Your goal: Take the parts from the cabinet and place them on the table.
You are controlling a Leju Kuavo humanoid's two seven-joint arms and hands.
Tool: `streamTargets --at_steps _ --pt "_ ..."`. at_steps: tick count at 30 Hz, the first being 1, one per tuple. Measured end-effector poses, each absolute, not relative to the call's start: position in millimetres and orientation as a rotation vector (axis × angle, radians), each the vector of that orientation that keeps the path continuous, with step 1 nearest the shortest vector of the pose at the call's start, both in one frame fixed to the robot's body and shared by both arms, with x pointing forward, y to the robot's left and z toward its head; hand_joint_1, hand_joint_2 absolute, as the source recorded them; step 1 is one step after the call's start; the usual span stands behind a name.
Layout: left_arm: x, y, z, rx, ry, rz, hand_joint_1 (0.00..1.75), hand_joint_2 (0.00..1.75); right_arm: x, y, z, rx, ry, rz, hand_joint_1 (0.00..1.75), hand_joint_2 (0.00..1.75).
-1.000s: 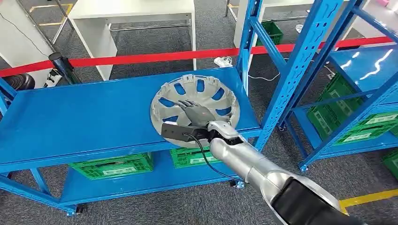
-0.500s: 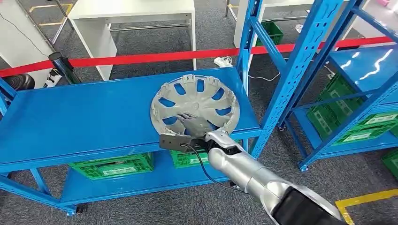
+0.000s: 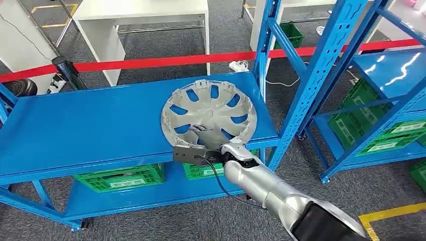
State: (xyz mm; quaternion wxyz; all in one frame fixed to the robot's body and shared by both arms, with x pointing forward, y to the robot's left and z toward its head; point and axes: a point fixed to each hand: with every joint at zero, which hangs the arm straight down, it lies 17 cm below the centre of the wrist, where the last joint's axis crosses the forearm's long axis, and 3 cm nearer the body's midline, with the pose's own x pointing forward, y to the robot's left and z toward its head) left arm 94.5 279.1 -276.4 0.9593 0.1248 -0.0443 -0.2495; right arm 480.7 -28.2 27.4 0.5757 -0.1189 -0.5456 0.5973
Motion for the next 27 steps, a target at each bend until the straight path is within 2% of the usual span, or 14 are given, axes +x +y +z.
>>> streamTargets --at_steps 6,10,11,12,27 --pt "95 279 -276 0.255 -0.090 -0.510 0.00 0.00 481 -34 21 -0.298 -1.238 1.404 0.00 1.75" --pt "95 280 -276 0.258 -0.085 -0.507 0.00 0.00 490 -61 9 -0.484 -1.154 1.462 0.00 1.75" --pt "95 280 -276 0.259 -0.084 -0.503 0.00 0.00 491 -65 7 -0.524 -1.135 1.485 0.07 1.75" --pt "95 280 -276 0.258 -0.084 -0.501 0.00 0.00 492 -69 6 -0.553 -1.118 1.498 1.75 1.75" --pt "92 280 -277 0.259 -0.087 -0.489 0.00 0.00 504 -75 15 -0.635 -1.108 1.505 1.75 1.75"
